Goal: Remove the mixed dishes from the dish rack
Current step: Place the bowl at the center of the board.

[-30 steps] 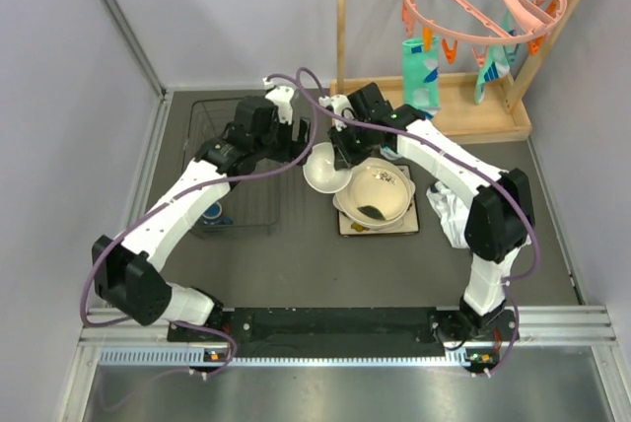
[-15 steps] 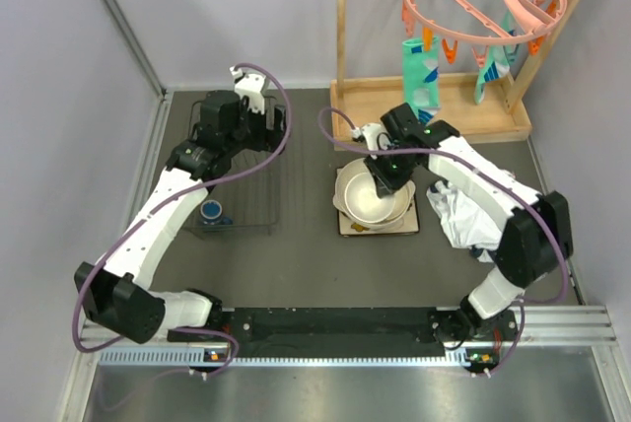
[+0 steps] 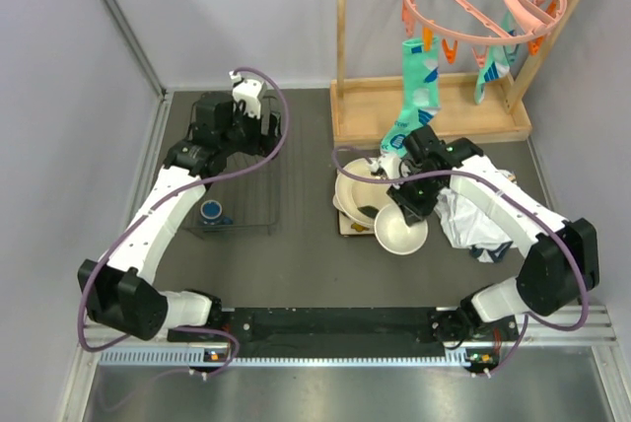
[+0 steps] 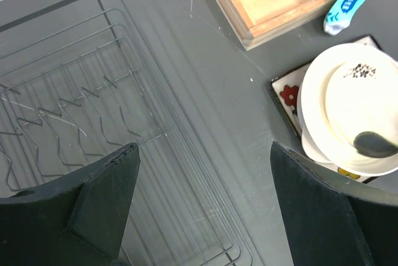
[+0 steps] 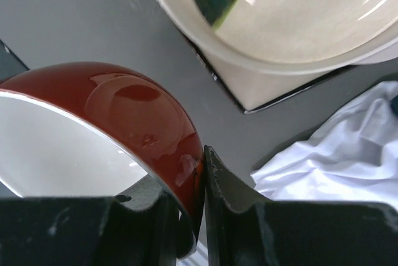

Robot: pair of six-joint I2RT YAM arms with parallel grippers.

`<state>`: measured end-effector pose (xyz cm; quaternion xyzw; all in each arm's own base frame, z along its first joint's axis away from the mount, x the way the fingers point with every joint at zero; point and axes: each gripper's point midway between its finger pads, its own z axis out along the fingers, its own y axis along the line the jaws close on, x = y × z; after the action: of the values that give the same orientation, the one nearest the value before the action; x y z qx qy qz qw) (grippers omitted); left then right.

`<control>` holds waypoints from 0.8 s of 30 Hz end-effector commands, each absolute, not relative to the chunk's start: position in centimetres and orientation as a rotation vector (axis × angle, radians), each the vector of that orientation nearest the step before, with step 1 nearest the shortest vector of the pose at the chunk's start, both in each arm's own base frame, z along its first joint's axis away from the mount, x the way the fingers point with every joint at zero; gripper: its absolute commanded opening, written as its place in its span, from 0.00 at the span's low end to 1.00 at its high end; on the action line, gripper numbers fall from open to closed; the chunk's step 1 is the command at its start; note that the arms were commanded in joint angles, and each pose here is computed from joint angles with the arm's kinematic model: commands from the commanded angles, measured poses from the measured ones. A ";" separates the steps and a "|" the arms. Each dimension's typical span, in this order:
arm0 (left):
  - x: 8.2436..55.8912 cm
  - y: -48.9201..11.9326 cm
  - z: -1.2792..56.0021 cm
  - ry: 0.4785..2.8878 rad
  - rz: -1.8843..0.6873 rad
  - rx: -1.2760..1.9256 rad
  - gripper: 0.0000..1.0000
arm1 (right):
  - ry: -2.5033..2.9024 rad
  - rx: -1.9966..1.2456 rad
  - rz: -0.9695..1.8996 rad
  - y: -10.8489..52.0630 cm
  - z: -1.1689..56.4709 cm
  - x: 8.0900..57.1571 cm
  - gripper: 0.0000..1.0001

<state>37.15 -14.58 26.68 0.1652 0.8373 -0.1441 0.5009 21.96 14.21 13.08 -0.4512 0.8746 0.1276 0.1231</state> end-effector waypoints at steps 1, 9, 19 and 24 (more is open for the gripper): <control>37.2 -14.5 26.0 2.033 -0.345 0.450 0.90 | 2.542 -1.421 0.396 12.9 12.9 20.4 0.00; 37.3 -14.1 24.7 2.063 -0.329 0.467 0.89 | 2.612 -1.515 0.384 11.1 10.2 19.2 0.00; 37.3 -13.7 24.3 2.071 -0.327 0.464 0.89 | 2.606 -1.549 0.371 10.9 7.3 19.2 0.00; 37.2 -13.8 23.9 2.078 -0.338 0.460 0.89 | 2.615 -1.554 0.384 10.8 6.1 18.9 0.00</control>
<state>37.03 -13.60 23.66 0.1842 0.8559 -0.1293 0.4656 18.22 10.25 6.46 -0.5022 0.8572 0.1127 0.0198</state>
